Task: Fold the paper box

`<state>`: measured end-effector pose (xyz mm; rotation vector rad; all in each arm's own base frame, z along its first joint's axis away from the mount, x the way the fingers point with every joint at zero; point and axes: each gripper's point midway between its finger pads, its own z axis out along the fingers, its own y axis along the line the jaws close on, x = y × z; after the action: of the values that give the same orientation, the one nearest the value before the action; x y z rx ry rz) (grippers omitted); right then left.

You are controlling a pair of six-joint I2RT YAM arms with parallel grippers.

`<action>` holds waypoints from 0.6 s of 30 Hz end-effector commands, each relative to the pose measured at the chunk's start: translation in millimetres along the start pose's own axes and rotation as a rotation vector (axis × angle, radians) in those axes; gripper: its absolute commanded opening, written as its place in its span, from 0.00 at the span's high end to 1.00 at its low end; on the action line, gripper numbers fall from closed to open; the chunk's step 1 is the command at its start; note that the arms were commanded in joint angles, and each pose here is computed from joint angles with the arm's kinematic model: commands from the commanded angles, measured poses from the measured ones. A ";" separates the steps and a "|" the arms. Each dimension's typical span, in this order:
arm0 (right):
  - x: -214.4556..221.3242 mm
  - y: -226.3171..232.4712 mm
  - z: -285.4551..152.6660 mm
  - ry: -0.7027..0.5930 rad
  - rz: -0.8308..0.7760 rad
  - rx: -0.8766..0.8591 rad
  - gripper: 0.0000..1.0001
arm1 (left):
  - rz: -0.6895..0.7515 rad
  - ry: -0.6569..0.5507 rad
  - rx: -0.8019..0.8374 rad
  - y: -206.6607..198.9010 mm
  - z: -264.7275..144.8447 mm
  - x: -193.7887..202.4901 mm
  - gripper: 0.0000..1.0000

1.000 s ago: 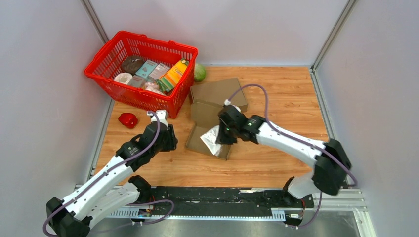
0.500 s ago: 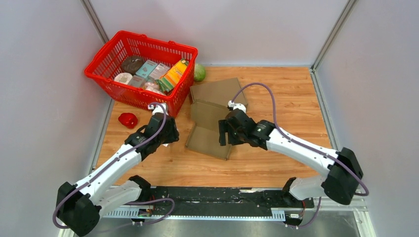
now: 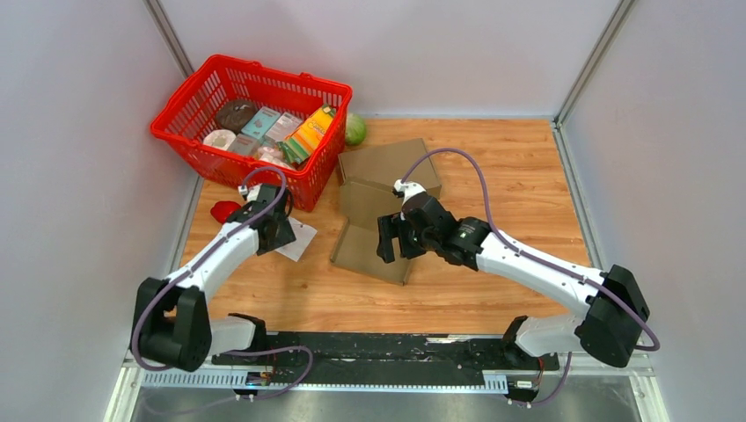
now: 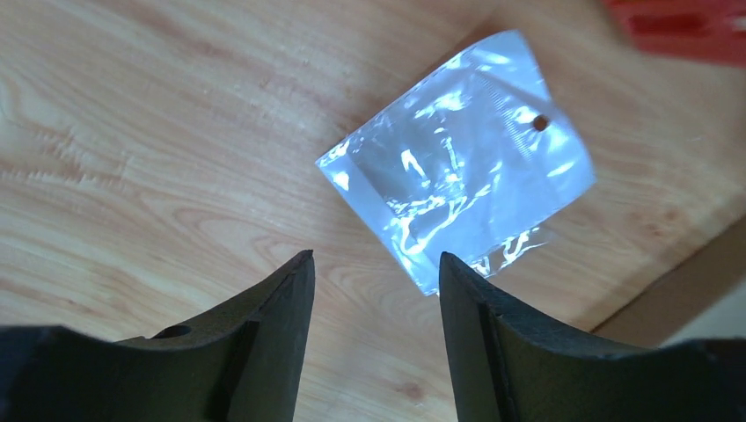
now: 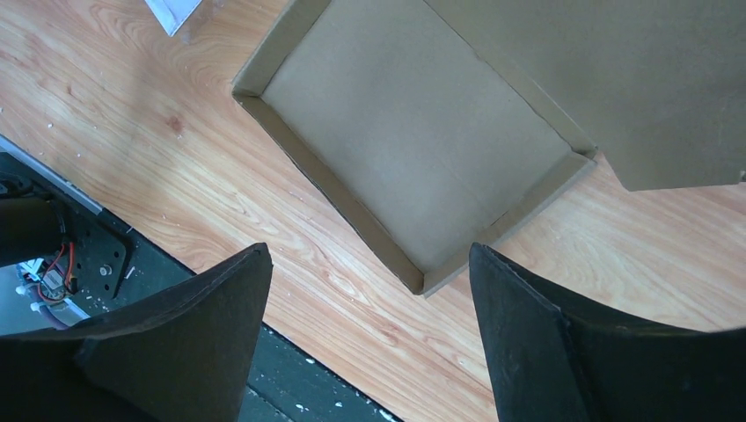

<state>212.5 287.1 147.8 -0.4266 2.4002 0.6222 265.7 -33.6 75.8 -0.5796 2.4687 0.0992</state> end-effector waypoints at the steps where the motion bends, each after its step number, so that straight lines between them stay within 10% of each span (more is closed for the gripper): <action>1: -21.8 8.8 -15.7 -0.098 -0.043 -0.043 0.14 | 0.000 0.077 -0.080 5.3 5.7 6.1 0.39; 18: -4.9 -26.7 -47.2 -0.187 -0.076 0.003 0.13 | -0.293 0.140 -0.167 5.8 39.1 36.0 0.43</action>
<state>199.4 247.0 170.0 -0.4469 2.2473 0.6161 246.5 -33.0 20.2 -0.9395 2.5680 0.1916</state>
